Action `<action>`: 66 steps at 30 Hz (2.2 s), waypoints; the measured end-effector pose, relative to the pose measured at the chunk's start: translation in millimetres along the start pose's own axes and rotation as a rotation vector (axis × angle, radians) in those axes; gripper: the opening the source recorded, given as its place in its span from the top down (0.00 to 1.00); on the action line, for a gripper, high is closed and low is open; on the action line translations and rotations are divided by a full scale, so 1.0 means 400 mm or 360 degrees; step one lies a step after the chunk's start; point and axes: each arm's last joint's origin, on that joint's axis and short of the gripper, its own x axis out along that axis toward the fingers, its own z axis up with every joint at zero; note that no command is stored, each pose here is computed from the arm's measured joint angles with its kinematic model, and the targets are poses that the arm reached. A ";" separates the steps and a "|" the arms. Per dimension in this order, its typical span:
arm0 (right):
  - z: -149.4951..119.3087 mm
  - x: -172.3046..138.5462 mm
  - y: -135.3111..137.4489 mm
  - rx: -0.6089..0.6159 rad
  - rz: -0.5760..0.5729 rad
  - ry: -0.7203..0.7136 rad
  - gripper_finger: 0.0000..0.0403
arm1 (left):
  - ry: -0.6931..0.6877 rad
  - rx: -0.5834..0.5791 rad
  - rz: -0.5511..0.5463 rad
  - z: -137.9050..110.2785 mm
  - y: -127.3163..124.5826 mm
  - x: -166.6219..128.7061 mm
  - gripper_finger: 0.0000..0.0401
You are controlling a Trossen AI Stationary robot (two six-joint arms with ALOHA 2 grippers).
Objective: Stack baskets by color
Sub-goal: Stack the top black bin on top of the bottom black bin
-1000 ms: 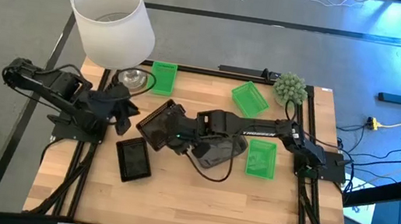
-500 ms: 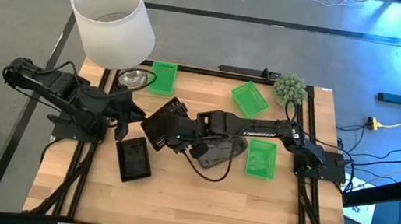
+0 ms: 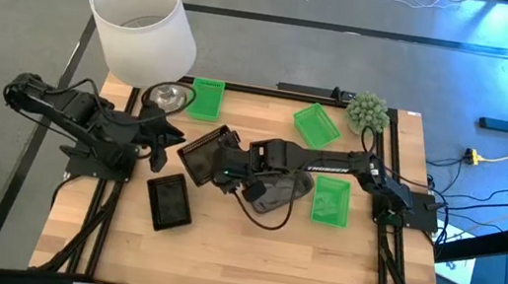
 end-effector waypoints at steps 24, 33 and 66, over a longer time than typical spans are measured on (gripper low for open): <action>-0.015 0.030 0.000 0.0049 0.0023 0.0050 1.00 | 0.0196 0.0413 0.0176 -0.040 -0.083 0.127 0.83; -0.016 0.030 0.000 0.0050 0.0026 0.0052 1.00 | 0.0013 0.0582 0.0288 -0.037 -0.109 0.100 0.83; -0.014 0.030 0.000 0.0044 0.0019 0.0045 1.00 | 0.0220 0.0443 0.0406 -0.068 -0.086 0.116 0.83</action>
